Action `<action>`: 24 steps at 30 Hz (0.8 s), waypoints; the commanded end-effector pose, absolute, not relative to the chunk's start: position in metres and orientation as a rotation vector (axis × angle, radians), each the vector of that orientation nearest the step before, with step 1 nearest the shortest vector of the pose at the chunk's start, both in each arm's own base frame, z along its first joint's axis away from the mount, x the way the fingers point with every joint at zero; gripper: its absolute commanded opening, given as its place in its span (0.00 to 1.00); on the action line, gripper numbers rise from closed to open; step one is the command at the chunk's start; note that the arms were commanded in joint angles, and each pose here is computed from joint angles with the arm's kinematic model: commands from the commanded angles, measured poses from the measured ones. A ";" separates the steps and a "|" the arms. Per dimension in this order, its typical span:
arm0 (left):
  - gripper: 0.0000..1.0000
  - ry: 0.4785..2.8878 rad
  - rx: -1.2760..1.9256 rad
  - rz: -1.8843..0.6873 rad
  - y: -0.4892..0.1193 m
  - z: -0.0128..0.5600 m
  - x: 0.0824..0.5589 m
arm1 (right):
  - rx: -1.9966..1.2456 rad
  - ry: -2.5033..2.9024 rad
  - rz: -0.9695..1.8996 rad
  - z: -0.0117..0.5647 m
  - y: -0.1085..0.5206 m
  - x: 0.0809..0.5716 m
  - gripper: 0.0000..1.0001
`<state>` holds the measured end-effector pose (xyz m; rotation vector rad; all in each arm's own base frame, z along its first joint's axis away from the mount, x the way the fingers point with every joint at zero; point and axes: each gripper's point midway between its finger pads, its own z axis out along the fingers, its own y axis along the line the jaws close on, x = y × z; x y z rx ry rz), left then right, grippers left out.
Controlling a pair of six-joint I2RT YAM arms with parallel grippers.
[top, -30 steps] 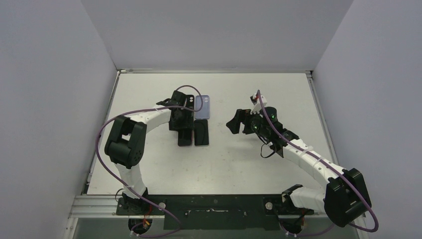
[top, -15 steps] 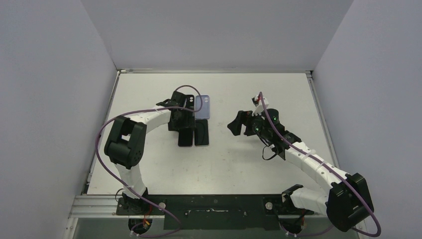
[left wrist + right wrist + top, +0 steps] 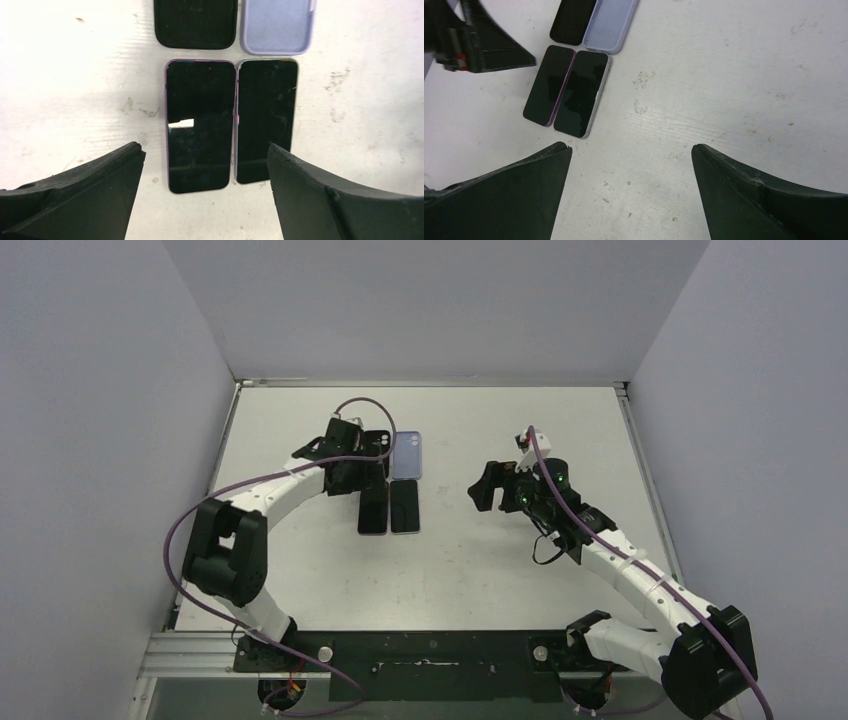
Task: Take the phone out of the phone case
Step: Reset both arms
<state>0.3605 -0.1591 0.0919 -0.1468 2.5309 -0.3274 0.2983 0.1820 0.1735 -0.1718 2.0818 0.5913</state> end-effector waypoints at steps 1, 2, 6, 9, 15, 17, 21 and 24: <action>0.93 2.339 -0.122 -0.328 -0.140 0.151 0.355 | -0.137 1.978 0.446 0.221 0.160 0.318 0.95; 0.95 2.311 -0.120 -0.322 -0.135 0.160 0.350 | -0.123 1.978 0.424 0.224 0.156 0.320 0.96; 0.97 2.217 -0.146 -0.250 -0.110 0.195 0.327 | -0.007 1.993 0.296 0.232 0.130 0.327 1.00; 0.97 2.188 -0.158 -0.198 -0.097 0.210 0.306 | 0.079 1.987 0.218 0.243 0.111 0.326 1.00; 0.97 2.057 -0.194 -0.148 -0.069 0.241 0.263 | 0.244 1.881 0.065 0.271 0.064 0.308 1.00; 0.97 1.989 -0.231 -0.146 -0.057 0.250 0.250 | 0.267 1.871 0.009 0.275 0.049 0.295 1.00; 0.97 1.894 -0.272 -0.120 -0.038 0.250 0.232 | 0.252 1.849 -0.049 0.282 0.028 0.269 1.00; 0.97 1.856 -0.304 -0.098 -0.026 0.243 0.221 | 0.237 1.791 -0.048 0.291 0.019 0.252 1.00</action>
